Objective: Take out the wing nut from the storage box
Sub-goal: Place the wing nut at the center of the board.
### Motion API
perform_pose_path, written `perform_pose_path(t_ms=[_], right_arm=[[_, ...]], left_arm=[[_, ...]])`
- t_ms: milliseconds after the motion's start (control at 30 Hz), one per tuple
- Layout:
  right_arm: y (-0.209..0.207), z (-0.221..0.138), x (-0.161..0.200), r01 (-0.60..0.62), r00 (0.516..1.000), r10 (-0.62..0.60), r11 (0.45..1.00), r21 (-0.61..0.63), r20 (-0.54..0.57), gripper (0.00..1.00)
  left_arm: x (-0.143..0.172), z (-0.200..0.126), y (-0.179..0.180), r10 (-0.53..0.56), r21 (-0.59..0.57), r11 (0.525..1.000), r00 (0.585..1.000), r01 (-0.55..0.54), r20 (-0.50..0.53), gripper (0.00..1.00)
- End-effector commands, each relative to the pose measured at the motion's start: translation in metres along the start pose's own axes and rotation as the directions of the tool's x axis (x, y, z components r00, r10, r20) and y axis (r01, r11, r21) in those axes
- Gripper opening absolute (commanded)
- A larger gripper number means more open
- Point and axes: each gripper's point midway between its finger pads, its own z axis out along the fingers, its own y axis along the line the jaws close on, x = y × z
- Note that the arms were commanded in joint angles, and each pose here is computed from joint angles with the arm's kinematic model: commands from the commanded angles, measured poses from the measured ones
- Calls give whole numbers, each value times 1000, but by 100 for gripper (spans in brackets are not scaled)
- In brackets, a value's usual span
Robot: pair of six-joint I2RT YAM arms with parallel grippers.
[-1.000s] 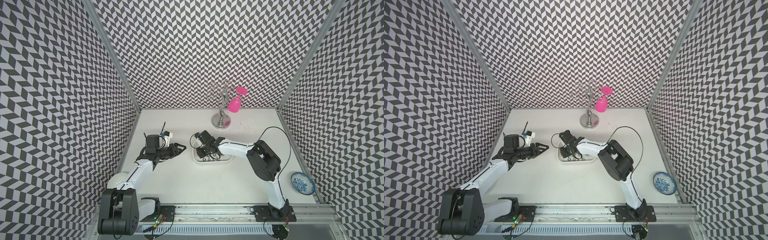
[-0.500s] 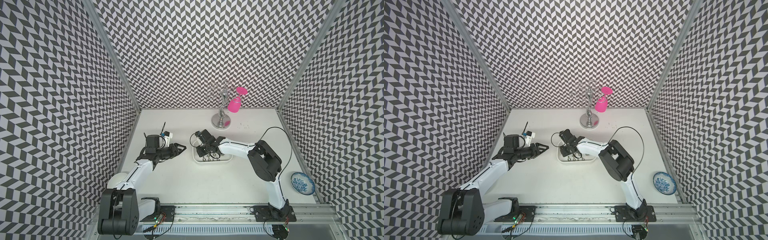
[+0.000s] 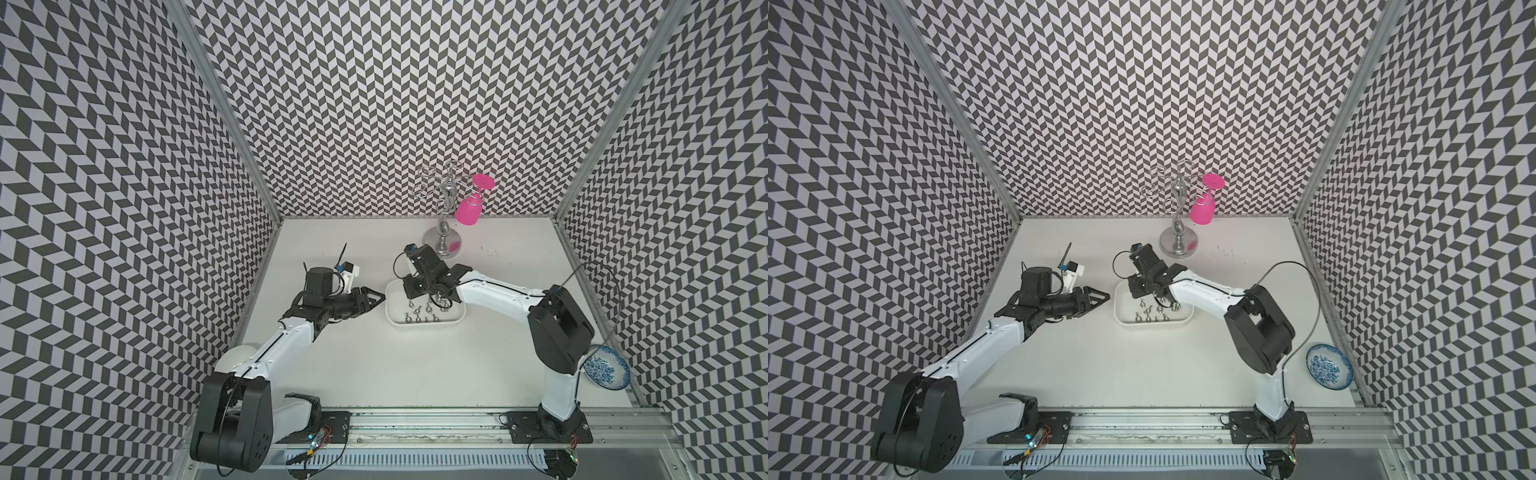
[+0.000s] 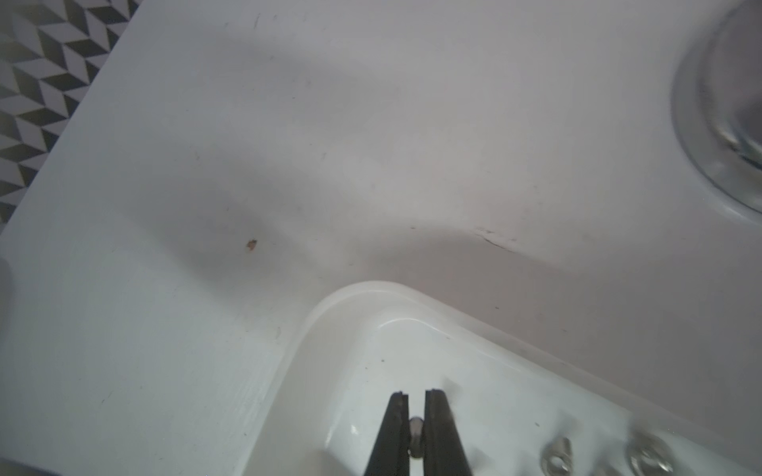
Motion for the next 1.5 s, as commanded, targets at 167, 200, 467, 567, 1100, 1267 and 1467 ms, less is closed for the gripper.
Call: perform_pose_path(t_ms=[167,200,467,567,1100,1267,1467], right_arm=[[-165,-68,-11,-340,934,278,886,314,226,0],[-184,-74,-6,-379,920,308,861,341,244,0],[-270,-86,48,-561,828,472,716,415,305,0],[-276,-77,56,-560,829,485,704,438,281,0],[-297,-57,99,-552,824,529,662,507,205,0],[-299,-52,110,-539,827,533,657,527,182,0],[-300,-51,114,-536,827,534,656,531,174,4]], left_arm=[[0,44,-71,138,105,985,990,-134,-29,52],[3,49,-77,152,118,982,988,-146,-42,52],[37,101,-129,237,237,951,961,-199,-145,52],[48,121,-142,256,265,943,949,-202,-185,51],[57,129,-142,268,265,941,940,-208,-212,50],[57,128,-139,273,254,943,938,-216,-214,50],[57,126,-136,272,242,945,939,-219,-210,50]])
